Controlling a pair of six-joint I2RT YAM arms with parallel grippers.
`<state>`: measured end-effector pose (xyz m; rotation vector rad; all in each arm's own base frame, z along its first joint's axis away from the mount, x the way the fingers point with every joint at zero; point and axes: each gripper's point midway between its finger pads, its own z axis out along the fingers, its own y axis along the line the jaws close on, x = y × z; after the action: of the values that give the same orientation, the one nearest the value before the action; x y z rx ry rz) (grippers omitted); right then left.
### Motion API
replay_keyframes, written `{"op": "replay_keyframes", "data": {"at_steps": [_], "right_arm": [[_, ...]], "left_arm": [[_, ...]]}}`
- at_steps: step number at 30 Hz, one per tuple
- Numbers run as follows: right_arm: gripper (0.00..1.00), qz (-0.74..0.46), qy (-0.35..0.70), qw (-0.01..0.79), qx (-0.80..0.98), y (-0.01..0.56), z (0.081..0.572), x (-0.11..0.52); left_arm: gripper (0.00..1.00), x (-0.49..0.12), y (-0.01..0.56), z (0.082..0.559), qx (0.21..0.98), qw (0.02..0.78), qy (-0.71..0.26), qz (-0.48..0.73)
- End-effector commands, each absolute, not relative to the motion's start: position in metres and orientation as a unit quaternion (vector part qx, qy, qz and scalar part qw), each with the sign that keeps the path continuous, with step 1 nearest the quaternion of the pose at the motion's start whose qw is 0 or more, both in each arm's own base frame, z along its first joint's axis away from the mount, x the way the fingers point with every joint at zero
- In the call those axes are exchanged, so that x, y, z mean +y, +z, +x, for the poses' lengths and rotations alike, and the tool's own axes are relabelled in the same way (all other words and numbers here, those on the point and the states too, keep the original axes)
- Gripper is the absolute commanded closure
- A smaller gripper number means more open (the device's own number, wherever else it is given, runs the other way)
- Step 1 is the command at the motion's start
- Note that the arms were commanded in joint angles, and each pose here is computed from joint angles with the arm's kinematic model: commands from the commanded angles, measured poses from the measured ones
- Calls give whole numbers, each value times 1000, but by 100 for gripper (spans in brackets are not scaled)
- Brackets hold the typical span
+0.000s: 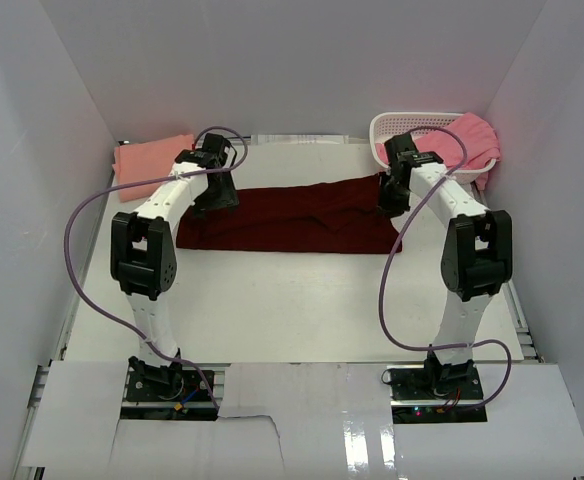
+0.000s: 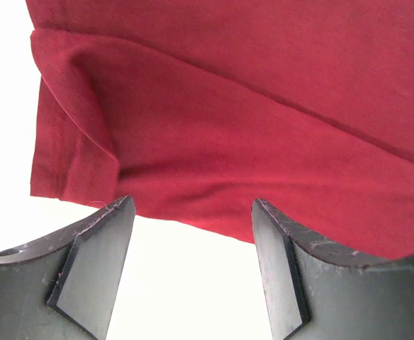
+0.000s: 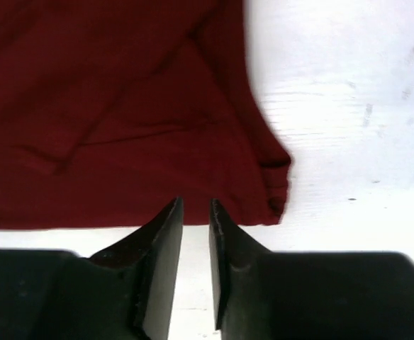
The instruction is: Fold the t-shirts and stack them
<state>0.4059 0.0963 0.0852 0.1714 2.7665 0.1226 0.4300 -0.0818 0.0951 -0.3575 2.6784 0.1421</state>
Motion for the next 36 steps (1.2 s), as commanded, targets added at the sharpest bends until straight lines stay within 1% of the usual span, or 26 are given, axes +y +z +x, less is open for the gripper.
{"op": "replay_keyframes", "data": {"at_steps": [1, 2, 3, 4, 5, 7, 10, 13, 14, 16, 17, 23, 27, 36], "right_arm": [[71, 12, 49, 197, 979, 115, 403, 124], [64, 3, 51, 194, 980, 112, 403, 130], [63, -17, 54, 194, 979, 110, 402, 144], [59, -30, 56, 191, 980, 107, 401, 151], [59, -61, 61, 185, 979, 101, 400, 167], [58, -78, 48, 177, 980, 90, 401, 175], [58, -110, 17, 189, 976, 83, 405, 185], [58, -132, 12, 202, 970, 79, 409, 193], [58, -138, 17, 218, 966, 82, 414, 199], [55, -158, 13, 227, 961, 80, 414, 201], [55, -165, 15, 232, 958, 81, 414, 204], [54, -187, 8, 231, 955, 70, 416, 211], [52, -198, 23, 230, 953, 62, 416, 221], [52, -208, 61, 221, 951, 51, 415, 242]], "left_arm": [[22, -100, 136, 423, 961, 242, 20, -132], [22, -111, 137, 421, 963, 240, 10, -124], [22, -119, 136, 419, 964, 237, 3, -119], [22, -130, 134, 416, 967, 232, -9, -110], [22, -149, 130, 412, 969, 227, -15, -96], [22, -168, 123, 409, 970, 229, -15, -80], [23, -191, 110, 403, 973, 216, -21, -74], [23, -208, 102, 406, 972, 213, -60, -73], [23, -212, 100, 406, 972, 210, -70, -72], [23, -222, 93, 406, 974, 193, -99, -73], [23, -234, 90, 403, 973, 172, -138, -72], [23, -241, 65, 402, 970, 129, -177, -107], [23, -230, 50, 403, 964, 109, -195, -142], [23, -216, 28, 396, 967, 89, -180, -156]]}}
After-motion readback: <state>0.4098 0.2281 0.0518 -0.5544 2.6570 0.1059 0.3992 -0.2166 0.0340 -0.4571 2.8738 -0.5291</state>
